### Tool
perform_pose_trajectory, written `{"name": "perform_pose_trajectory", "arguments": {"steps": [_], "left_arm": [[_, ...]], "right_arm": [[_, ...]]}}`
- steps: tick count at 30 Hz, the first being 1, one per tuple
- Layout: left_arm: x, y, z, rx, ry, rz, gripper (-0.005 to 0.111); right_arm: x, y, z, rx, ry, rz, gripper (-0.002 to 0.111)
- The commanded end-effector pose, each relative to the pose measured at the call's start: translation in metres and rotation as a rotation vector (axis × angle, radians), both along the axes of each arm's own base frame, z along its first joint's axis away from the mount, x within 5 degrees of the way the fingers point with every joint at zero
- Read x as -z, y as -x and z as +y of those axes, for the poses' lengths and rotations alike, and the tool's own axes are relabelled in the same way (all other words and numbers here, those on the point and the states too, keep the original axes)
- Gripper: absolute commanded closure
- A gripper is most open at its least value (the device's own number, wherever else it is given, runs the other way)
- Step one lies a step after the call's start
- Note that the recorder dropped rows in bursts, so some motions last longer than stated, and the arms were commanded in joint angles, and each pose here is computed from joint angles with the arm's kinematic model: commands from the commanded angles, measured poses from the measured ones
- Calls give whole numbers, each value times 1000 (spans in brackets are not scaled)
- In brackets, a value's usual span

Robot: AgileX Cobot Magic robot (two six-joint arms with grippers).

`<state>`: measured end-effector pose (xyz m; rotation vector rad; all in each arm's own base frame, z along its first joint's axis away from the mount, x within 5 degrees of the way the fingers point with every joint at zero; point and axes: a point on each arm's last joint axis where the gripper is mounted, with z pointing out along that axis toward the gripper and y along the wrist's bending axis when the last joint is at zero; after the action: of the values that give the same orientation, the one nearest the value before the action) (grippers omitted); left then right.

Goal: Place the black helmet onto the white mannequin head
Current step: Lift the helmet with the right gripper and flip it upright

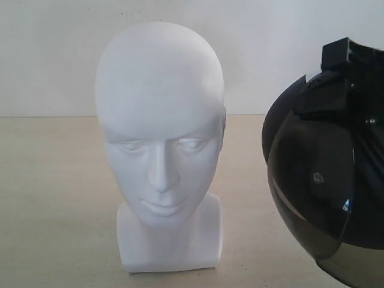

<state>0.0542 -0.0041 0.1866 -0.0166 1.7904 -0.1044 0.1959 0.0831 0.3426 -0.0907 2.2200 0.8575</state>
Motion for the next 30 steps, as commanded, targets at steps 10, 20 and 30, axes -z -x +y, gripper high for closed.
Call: {"name": "perform_pose_trajectory", "arguments": {"steps": [10,20,30], "left_arm": [[1,0,0,-2,-6,1,102],[1,0,0,-2,-6,1,102],[1,0,0,-2,-6,1,102]], "right_arm": [[-21,5,-12,144,84,-100,108],[-29,2,-4,288,107,-182,108],[-38,4,8,403,54,-293,108]]}}
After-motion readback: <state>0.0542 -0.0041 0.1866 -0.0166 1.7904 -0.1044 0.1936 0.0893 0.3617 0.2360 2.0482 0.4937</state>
